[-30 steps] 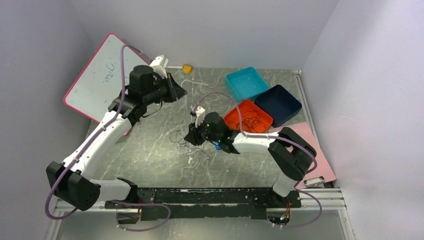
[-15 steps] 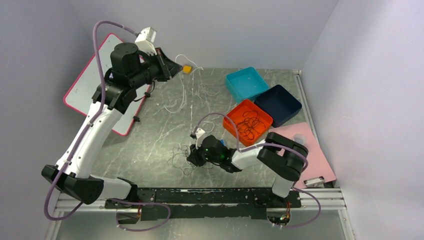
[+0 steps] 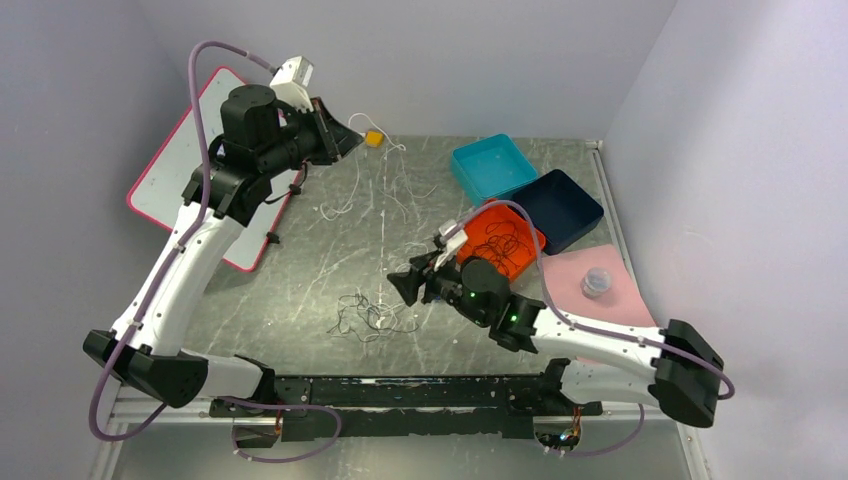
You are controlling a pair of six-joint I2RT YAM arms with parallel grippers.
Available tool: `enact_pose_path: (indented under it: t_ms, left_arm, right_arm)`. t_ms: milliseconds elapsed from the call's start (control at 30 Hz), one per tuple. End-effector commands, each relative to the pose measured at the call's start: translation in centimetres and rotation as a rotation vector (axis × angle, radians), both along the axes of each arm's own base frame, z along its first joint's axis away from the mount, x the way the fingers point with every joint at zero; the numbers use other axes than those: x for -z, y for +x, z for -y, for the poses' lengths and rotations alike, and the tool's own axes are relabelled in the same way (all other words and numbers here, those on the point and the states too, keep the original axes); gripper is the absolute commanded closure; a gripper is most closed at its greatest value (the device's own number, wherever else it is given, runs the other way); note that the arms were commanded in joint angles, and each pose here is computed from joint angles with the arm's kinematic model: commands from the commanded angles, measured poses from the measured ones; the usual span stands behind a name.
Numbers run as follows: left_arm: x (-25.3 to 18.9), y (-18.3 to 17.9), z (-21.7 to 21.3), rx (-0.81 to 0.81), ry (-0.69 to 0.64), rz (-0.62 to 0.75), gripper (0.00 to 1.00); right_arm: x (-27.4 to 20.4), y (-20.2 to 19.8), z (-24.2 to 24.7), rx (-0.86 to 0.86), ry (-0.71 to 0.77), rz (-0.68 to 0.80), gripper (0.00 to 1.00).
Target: Untangle the cables
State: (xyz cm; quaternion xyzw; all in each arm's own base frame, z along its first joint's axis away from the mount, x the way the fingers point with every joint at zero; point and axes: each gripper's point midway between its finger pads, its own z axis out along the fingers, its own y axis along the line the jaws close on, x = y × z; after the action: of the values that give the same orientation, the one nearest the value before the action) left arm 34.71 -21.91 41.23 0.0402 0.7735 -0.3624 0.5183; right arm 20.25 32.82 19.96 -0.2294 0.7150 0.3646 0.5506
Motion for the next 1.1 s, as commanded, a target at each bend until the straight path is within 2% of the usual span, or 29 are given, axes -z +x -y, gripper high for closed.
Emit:
enact_pose_path:
  t_ms: [0, 100, 300, 433, 667, 900, 1067]
  left_arm:
    - [-0.2, -0.6, -0.9, -0.005, 0.033, 0.025, 0.93]
    - [0.5, -0.7, -1.0, -0.005, 0.054, 0.017, 0.93]
    - [0.4, -0.3, -2.6, -0.092, 0.082, 0.007, 0.93]
    - [-0.1, 0.1, -3.8, -0.156, 0.108, 0.020, 0.93]
    - [2.2, 0.5, -5.7, -0.243, 0.186, -0.010, 0.93]
    - [4.8, -0.3, -6.0, -0.234, 0.207, -0.045, 0.93]
    - [5.7, -0.7, -5.8, -0.221, 0.201, -0.061, 0.93]
  right_arm:
    - [-2.4, 3.1, 3.5, 0.213, -0.065, 0.062, 0.32]
    - [-3.8, 5.7, 5.3, 0.290, -0.062, 0.070, 0.29]
    - [-3.6, 12.2, 7.4, 0.325, -0.040, 0.036, 0.28]
    - [-1.2, 16.8, 6.8, 0.360, -0.092, -0.044, 0.28]
    - [2.0, 24.3, 4.4, 0.396, -0.119, -0.198, 0.28]
    - [6.6, 28.8, 0.6, 0.380, -0.126, -0.358, 0.28]
    - [9.1, 30.1, -1.2, 0.398, -0.050, -0.451, 0.29]
